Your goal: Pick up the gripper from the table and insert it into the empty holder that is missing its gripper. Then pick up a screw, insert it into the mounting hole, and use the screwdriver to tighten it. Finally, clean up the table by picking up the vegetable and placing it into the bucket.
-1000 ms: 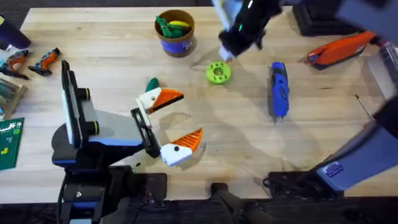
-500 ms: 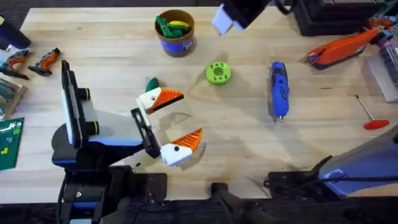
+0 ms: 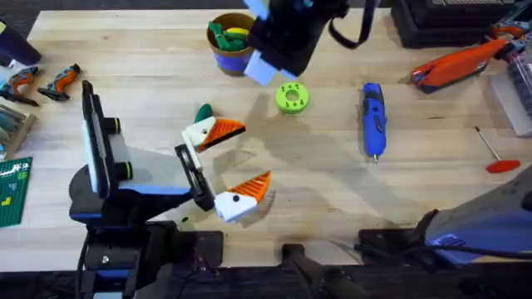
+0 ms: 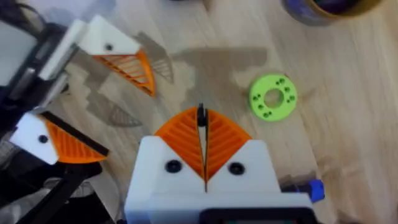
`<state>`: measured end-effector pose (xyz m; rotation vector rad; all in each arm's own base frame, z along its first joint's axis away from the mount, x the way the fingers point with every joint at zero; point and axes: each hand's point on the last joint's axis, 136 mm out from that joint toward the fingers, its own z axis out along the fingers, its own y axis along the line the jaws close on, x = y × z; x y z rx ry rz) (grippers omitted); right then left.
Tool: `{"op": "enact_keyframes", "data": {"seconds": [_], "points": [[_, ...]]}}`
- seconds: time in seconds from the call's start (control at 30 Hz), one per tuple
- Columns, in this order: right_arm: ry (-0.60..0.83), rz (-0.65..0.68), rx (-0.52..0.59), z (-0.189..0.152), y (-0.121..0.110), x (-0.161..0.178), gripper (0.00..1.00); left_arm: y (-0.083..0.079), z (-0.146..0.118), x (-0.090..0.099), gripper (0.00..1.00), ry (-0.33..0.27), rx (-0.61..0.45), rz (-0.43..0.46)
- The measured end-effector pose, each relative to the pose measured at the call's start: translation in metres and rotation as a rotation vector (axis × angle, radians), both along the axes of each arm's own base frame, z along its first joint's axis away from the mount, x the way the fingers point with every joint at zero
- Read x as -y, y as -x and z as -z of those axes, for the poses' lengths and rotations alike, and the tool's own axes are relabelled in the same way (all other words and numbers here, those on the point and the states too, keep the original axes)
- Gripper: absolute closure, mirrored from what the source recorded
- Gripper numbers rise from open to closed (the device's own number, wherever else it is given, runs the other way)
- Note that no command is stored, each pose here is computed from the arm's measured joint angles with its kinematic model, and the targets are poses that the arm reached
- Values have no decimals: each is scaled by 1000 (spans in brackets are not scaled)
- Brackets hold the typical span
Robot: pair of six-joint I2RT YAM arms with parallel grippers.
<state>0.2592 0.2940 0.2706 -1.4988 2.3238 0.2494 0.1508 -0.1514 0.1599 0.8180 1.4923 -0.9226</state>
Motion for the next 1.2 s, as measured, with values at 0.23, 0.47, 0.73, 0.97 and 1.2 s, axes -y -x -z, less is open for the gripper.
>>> {"op": "enact_keyframes", "data": {"seconds": [0.23, 0.47, 0.73, 0.97, 1.2], "points": [[-74, -185, 15, -3, 32, -49, 995, 0, 0, 0, 16, 0, -1, 0], [-90, -299, -25, 12, 57, -81, 996, 0, 0, 0, 15, 0, 0, 0], [-66, -312, -46, 21, 60, -83, 995, 0, 0, 0, 15, 0, 0, 0], [-37, -311, -72, 31, 61, -82, 996, 0, 0, 0, 15, 0, -1, 0], [-35, -313, -73, 32, 60, -82, 996, 0, 0, 0, 15, 0, 0, 0]]}}
